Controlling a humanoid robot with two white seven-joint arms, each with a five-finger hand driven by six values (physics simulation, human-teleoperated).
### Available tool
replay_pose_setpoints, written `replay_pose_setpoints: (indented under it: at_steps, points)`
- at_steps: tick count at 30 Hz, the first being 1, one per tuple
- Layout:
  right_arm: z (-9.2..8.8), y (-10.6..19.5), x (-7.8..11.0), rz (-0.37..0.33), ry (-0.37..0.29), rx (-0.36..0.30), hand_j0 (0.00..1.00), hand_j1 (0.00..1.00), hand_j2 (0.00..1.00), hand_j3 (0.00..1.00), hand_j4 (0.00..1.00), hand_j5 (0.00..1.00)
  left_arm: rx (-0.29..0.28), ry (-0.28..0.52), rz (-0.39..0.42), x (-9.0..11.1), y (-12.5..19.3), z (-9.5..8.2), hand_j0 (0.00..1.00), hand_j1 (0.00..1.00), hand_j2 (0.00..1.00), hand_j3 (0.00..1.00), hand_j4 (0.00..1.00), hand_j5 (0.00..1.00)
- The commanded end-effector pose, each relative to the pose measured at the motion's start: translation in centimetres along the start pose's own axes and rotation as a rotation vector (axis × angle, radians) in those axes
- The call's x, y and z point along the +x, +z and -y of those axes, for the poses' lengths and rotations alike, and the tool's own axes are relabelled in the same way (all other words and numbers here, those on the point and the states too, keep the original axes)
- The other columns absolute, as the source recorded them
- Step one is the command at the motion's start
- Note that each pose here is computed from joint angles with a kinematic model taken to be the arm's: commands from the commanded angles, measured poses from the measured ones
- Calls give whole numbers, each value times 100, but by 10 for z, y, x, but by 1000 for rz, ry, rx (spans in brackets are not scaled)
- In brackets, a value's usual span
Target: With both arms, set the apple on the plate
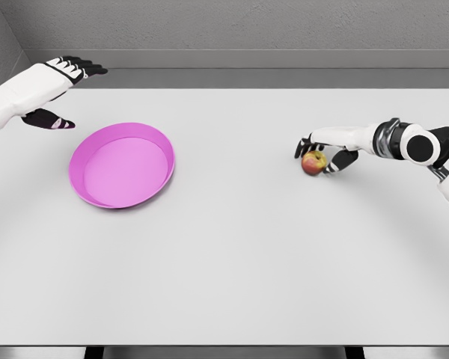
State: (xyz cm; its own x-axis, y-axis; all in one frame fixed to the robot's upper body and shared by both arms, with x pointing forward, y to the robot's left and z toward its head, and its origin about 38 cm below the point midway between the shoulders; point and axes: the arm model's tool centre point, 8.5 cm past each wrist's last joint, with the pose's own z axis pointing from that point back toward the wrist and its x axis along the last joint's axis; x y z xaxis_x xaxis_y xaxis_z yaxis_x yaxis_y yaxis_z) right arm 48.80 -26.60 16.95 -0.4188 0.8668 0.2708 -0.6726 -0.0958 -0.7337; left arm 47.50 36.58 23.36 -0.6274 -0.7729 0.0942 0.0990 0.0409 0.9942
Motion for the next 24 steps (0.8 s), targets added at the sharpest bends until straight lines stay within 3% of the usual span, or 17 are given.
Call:
replay_pose_setpoints:
  at_steps: [1,4,9,24]
  points:
    - [-1,-1,0,1,0,4,57,57,57,57,57,57,5,5,-1,0,0,-1,100,100,100,100,100,100]
    - [-3,-1,1,1,2,8,51,51,51,51,51,51,5,5,-1,0,0,-1,100,100,100,100,100,100]
    - [0,0,1,4,3,2,50,50,50,50,50,50,4,4,-1,0,0,-1,100,100,100,100,100,100]
    - [11,4,28,68,49,-28,41,41,41,41,41,41,5,3,-1,0,0,-2,100,100,100,100,100,100]
